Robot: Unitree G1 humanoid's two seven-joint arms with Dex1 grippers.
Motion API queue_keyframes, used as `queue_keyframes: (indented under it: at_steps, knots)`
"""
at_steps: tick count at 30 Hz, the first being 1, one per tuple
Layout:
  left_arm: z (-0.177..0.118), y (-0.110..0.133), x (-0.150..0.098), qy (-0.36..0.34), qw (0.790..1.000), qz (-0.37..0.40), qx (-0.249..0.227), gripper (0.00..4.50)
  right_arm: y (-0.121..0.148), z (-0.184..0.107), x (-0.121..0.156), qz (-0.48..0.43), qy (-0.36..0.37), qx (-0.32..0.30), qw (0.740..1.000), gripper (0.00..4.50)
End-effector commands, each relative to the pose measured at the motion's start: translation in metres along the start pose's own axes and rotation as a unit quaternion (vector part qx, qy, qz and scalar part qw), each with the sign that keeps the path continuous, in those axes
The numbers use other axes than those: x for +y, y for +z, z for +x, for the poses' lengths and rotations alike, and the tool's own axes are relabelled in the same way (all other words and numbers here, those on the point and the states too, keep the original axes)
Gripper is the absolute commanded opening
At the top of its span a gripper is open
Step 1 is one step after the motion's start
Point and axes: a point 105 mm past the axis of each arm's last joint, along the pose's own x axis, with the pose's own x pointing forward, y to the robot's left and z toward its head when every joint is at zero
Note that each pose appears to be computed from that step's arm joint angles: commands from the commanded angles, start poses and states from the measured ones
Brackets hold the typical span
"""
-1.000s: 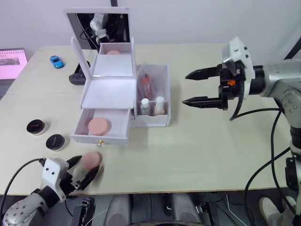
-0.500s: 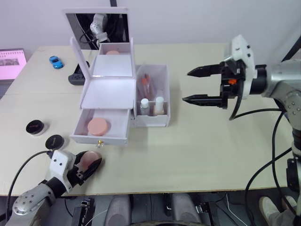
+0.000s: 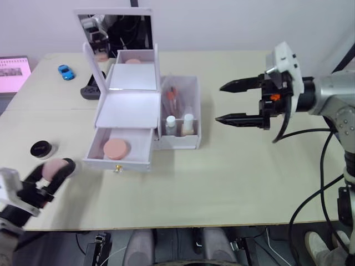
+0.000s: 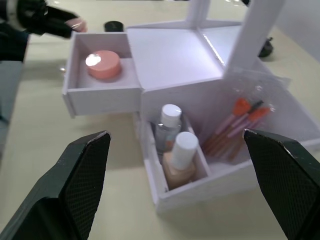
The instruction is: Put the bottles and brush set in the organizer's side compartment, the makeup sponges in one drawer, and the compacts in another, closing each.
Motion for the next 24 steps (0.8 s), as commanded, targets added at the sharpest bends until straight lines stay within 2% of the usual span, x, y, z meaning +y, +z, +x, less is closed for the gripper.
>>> queue_keyframes:
  at_steps: [1, 5, 8, 12, 16, 21, 24]
  knots:
    - [0.012, 0.041, -0.007, -0.049, 0.998, 0.035, -0.033, 2.66, 0.016, -0.003, 0.003, -0.023, 0.015, -0.023, 0.999, 4.5]
    - [0.038, 0.079, -0.042, -0.18, 0.979, 0.09, -0.03, 2.66, 0.016, -0.005, 0.004, -0.021, 0.017, -0.022, 0.999, 4.5]
    - [0.057, 0.093, -0.069, -0.258, 0.959, 0.119, -0.016, 2.66, 0.016, -0.008, 0.003, -0.025, 0.002, -0.021, 0.999, 4.5]
    - [0.075, 0.093, -0.091, -0.337, 0.932, 0.132, 0.007, 2.66, 0.012, -0.012, 0.012, 0.006, 0.009, -0.014, 1.0, 4.5]
    - [0.091, 0.087, -0.113, -0.418, 0.893, 0.165, 0.03, 2.66, 0.009, -0.021, 0.031, 0.043, 0.03, -0.001, 0.999, 4.5]
    - [0.097, 0.074, -0.133, -0.473, 0.855, 0.199, 0.075, 2.66, 0.009, -0.03, 0.038, 0.049, 0.008, 0.008, 0.999, 4.5]
    - [0.097, 0.075, -0.143, -0.496, 0.84, 0.205, 0.078, 2.66, 0.007, -0.033, 0.042, 0.048, -0.006, 0.01, 0.999, 4.5]
